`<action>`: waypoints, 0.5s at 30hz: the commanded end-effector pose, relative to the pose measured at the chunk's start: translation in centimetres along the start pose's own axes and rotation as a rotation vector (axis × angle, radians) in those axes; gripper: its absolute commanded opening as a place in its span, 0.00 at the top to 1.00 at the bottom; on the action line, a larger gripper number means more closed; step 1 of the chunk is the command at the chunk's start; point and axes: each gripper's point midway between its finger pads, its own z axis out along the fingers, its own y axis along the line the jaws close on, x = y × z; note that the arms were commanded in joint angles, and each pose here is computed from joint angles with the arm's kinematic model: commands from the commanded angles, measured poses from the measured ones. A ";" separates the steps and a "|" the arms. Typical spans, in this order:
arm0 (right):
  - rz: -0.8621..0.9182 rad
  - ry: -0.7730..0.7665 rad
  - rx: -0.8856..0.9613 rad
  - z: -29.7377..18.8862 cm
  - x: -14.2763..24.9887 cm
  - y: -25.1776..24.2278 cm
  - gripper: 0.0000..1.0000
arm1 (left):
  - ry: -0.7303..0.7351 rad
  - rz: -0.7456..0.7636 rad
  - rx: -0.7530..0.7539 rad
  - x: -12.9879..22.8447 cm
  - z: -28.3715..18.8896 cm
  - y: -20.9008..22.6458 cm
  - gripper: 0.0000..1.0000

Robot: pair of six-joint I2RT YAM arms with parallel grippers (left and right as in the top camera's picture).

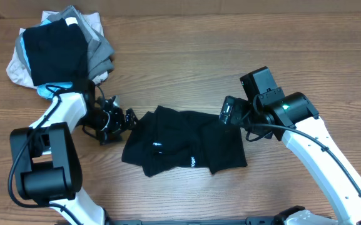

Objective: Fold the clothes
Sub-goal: 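Move the left gripper to the bundle's left side and grasp it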

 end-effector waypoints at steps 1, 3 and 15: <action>-0.005 -0.032 0.025 -0.3 -0.7 -0.4 0.00 | 0.183 0.042 0.002 3.5 5.5 1.8 0.04; -0.005 -0.032 0.025 -0.3 -0.7 -0.4 0.00 | 0.188 0.062 -0.004 3.7 6.0 1.5 0.04; -0.005 -0.037 0.031 -0.3 -0.7 -0.5 0.00 | 0.203 0.115 -0.030 4.5 8.2 0.2 0.03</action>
